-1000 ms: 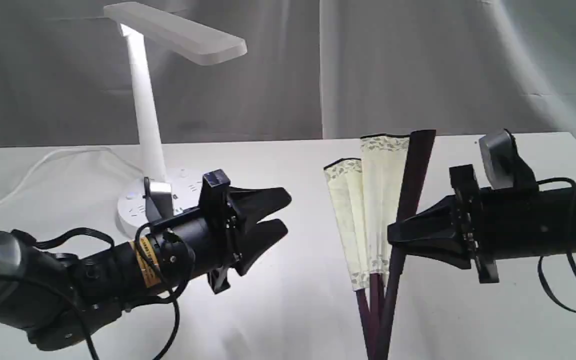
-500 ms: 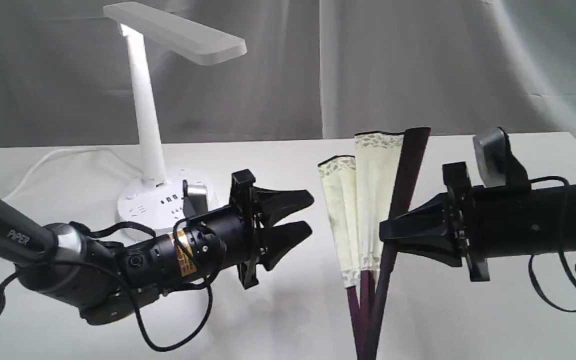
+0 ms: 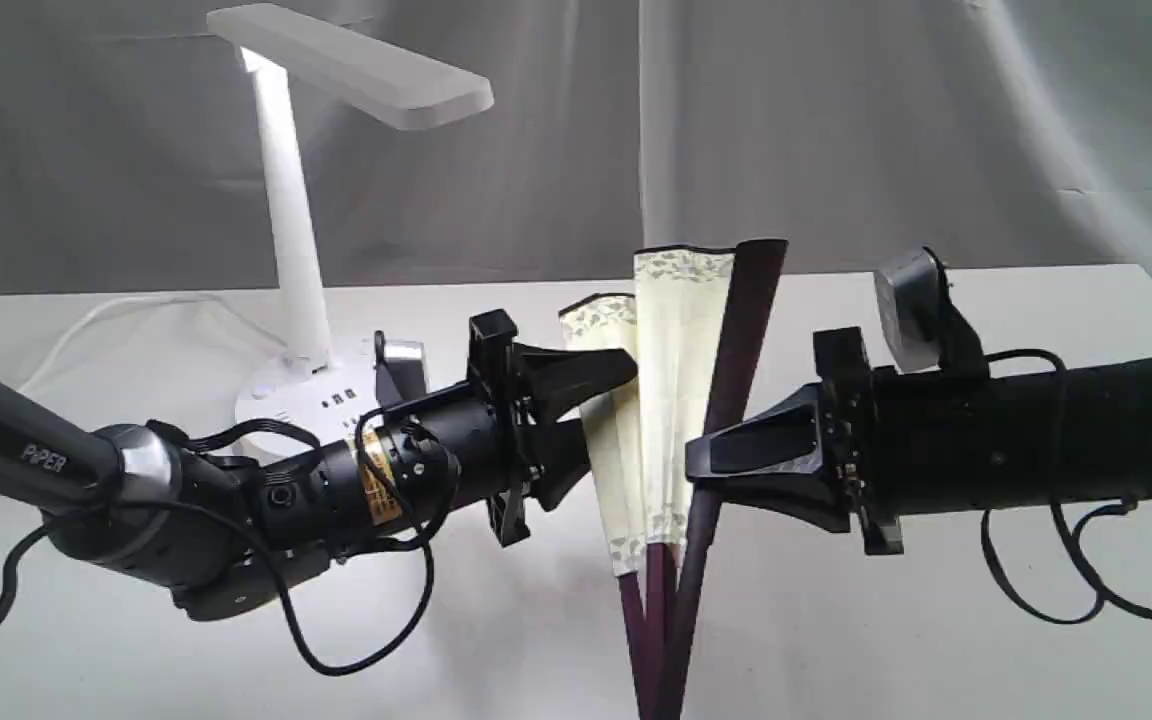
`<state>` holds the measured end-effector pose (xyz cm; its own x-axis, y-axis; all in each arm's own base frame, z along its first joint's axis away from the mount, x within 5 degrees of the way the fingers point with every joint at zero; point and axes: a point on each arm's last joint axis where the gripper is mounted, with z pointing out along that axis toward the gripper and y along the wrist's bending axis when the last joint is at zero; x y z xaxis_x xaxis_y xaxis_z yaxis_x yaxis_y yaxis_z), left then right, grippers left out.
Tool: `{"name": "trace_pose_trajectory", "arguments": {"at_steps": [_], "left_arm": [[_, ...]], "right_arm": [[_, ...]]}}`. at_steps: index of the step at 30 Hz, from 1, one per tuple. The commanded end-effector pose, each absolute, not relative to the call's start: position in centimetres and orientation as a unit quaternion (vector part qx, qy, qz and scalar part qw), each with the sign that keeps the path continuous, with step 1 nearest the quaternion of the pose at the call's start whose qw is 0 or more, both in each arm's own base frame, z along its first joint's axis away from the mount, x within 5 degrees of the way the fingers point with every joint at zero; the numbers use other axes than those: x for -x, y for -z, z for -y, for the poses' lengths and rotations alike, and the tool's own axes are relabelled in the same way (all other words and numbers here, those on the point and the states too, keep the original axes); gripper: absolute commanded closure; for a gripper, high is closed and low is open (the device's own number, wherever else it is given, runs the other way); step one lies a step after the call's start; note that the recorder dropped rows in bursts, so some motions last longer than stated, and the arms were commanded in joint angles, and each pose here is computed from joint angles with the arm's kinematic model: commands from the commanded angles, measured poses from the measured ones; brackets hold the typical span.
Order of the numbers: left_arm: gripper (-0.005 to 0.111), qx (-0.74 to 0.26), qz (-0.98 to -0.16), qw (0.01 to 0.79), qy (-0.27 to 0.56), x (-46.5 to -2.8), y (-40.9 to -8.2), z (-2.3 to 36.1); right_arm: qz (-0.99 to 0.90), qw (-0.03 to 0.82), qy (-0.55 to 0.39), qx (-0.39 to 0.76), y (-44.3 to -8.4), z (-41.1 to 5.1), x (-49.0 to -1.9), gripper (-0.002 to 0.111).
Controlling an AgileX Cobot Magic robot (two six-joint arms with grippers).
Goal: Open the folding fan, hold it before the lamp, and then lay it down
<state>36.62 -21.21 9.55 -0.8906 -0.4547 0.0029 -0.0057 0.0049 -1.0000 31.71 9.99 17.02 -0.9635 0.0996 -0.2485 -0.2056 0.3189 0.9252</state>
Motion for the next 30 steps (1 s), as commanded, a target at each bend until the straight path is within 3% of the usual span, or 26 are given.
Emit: {"name": "trace_pose_trajectory", "arguments": {"at_steps": [1, 7, 16, 23, 30], "left_arm": [[0.063, 0.160, -0.688, 0.158, 0.691, -36.5, -9.8, 21.5], [0.107, 0.146, -0.694, 0.153, 0.688, -36.3, -9.7, 21.6], [0.107, 0.155, -0.695, 0.127, 0.690, -36.1, -9.6, 21.7], [0.107, 0.157, -0.691, 0.123, 0.695, -36.1, -10.3, 21.7], [0.107, 0.147, -0.692, 0.121, 0.696, -36.0, -10.8, 21.8]], "right_arm": [[-0.794, 0.141, -0.590, 0.042, -17.6, -10.1, -31.7, 0.108], [-0.800, 0.131, -0.583, 0.053, -17.3, -10.1, -31.5, 0.108], [-0.799, 0.132, -0.584, 0.052, -17.3, -10.1, -31.5, 0.105], [-0.794, 0.135, -0.592, 0.034, -17.5, -10.1, -31.7, 0.078], [-0.790, 0.169, -0.589, -0.010, -17.6, -9.9, -32.7, 0.070]]}}
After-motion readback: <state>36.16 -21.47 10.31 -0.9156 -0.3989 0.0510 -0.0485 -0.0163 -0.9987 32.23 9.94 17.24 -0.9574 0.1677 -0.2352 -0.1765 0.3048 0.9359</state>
